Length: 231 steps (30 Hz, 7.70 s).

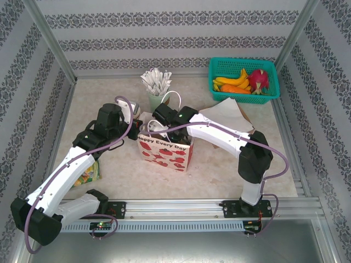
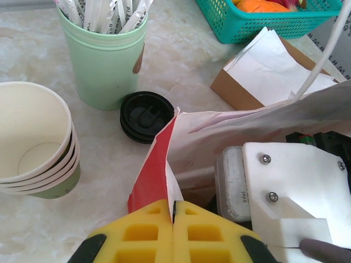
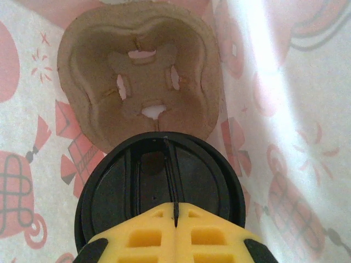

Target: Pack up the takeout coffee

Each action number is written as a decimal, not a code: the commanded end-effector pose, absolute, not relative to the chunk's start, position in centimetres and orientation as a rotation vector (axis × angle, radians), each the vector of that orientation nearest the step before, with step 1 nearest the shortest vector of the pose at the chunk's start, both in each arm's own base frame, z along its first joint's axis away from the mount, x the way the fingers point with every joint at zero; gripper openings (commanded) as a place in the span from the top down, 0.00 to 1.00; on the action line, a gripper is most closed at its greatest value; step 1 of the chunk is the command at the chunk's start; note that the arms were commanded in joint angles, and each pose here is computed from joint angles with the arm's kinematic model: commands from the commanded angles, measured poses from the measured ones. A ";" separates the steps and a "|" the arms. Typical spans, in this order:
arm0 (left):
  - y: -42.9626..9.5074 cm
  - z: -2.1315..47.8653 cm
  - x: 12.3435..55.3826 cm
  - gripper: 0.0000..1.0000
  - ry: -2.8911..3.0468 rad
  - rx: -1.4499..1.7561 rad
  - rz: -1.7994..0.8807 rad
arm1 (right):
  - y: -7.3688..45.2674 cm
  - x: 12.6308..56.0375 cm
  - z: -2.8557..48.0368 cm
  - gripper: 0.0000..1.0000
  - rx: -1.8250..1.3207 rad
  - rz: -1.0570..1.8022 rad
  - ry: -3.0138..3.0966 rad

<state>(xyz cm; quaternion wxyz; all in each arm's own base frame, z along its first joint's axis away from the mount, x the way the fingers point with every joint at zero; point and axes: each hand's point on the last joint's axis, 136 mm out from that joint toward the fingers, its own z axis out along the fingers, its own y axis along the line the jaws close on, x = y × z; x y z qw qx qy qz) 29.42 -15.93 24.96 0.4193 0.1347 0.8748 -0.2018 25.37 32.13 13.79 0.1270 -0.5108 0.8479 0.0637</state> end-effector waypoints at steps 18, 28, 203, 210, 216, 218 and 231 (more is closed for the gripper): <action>-15.2 24.6 29.1 1.00 2.213 0.303 -0.456 | 27.8 21.0 13.8 1.00 -1.732 0.162 2.507; -15.2 25.5 29.7 1.00 2.220 0.239 -0.475 | 28.4 20.2 13.8 1.00 -1.802 0.224 2.407; -17.9 29.1 30.7 0.56 2.189 0.047 -0.758 | 21.9 32.8 28.6 0.92 -0.103 0.366 2.405; -18.0 28.7 32.6 0.56 2.218 0.001 -0.718 | 21.4 34.2 27.4 0.89 -0.074 0.386 2.445; -16.8 30.4 34.2 0.48 2.201 -0.036 -0.628 | 20.6 34.3 28.2 0.82 -0.030 0.363 2.422; -16.2 31.9 34.2 0.44 2.180 -0.021 -0.643 | 20.0 34.5 28.7 0.81 -0.026 0.347 2.403; -11.9 33.0 39.7 0.28 2.203 -0.096 -0.406 | 15.5 35.7 28.8 0.90 0.050 0.267 2.417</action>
